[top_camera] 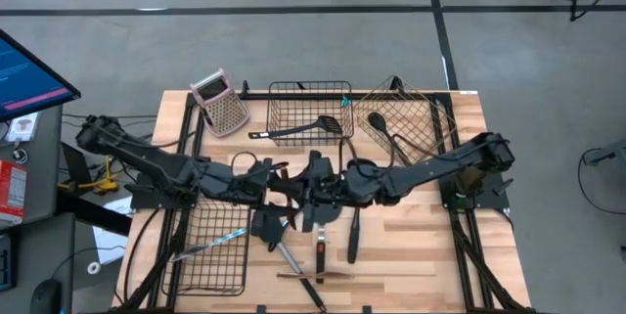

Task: Pick & Place Kitchen Items
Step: Put the top brown table knife into the bottom wire basket

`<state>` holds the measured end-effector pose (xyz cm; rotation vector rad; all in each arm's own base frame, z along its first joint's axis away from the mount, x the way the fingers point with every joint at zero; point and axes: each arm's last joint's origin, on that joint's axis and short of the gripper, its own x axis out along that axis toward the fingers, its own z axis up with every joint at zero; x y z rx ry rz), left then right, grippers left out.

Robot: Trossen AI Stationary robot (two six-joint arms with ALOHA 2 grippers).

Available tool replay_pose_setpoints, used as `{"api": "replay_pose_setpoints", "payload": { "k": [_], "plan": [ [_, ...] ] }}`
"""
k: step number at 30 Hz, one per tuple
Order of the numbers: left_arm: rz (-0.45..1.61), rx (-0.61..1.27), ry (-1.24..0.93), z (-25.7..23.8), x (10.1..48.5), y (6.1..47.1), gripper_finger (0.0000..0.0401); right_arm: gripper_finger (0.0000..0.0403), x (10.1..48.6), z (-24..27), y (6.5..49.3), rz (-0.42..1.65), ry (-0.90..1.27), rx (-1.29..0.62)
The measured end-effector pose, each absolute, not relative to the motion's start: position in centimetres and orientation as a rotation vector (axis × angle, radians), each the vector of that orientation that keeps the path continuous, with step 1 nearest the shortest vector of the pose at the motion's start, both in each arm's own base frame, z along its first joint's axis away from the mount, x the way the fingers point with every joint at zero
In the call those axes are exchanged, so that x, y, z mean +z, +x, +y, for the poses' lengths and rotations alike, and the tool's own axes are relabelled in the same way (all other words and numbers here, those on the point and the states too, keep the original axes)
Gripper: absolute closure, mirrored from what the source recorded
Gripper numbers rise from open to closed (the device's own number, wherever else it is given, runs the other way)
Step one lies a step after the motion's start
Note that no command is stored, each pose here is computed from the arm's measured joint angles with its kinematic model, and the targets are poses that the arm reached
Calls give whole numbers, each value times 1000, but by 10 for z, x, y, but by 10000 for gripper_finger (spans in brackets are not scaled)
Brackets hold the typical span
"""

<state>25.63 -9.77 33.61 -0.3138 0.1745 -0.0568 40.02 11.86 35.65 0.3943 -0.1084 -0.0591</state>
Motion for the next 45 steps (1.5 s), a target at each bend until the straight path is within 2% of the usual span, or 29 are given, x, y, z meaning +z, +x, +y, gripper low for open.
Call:
{"api": "replay_pose_setpoints", "payload": {
  "k": [10,12,14,21,36,42,45],
  "plan": [
    [96,-67,-335,-94,349,250,328,401,356,124,399,-106,392,-46],
    [96,-69,-335,-94,349,250,369,401,356,123,399,-105,391,-50],
    [95,-65,-335,-94,349,250,391,401,355,123,400,-104,388,-51],
    [87,-25,-317,-93,349,250,399,390,355,123,400,-100,385,-40],
    [118,52,-264,-87,350,242,401,224,373,116,388,-128,379,-32],
    [198,102,-313,-77,352,218,401,189,394,113,362,-65,376,-25],
    [279,144,-430,-70,349,204,401,185,405,117,344,-24,393,0]
  ]
}}
